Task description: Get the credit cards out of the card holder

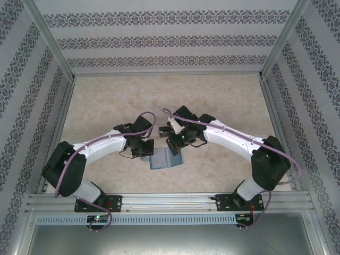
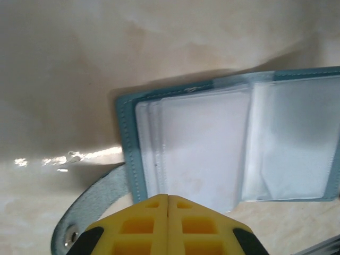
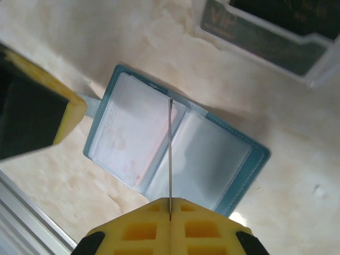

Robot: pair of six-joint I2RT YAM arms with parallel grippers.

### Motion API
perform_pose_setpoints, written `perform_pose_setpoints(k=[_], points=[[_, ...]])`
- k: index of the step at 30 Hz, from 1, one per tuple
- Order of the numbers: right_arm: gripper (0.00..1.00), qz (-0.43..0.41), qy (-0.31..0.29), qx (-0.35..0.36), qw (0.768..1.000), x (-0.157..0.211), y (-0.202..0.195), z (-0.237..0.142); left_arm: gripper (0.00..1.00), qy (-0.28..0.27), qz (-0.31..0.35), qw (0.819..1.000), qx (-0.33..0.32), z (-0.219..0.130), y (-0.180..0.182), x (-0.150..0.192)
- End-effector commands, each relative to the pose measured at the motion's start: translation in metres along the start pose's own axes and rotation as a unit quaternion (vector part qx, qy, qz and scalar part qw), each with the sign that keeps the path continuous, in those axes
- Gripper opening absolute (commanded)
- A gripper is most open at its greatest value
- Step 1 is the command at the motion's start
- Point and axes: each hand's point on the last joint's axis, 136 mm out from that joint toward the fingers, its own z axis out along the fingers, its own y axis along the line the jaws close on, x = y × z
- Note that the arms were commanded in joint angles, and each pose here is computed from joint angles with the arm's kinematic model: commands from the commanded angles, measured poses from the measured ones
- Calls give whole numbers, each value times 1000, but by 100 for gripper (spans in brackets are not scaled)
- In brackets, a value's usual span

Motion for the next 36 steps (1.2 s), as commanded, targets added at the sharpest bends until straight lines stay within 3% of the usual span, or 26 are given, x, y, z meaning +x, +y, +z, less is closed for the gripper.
perform_pose_setpoints(k=[1,7,13,18,36], points=[[1,-159,36,-3,987,7,-2,-4,2,-14,-19,1000,10,-4,4,-2],[0,-346,70,9,936,1,-9,-10,2,-7,-29,999,19,0,9,3],[0,-429,134,24,893,-9,-25,-6,2,-9,-38,999,22,1,15,10],[0,-439,163,24,883,-31,-39,-7,2,-14,-43,999,23,-2,19,14],[0,-473,172,3,864,-94,-47,6,3,-23,-50,998,25,-9,21,16]])
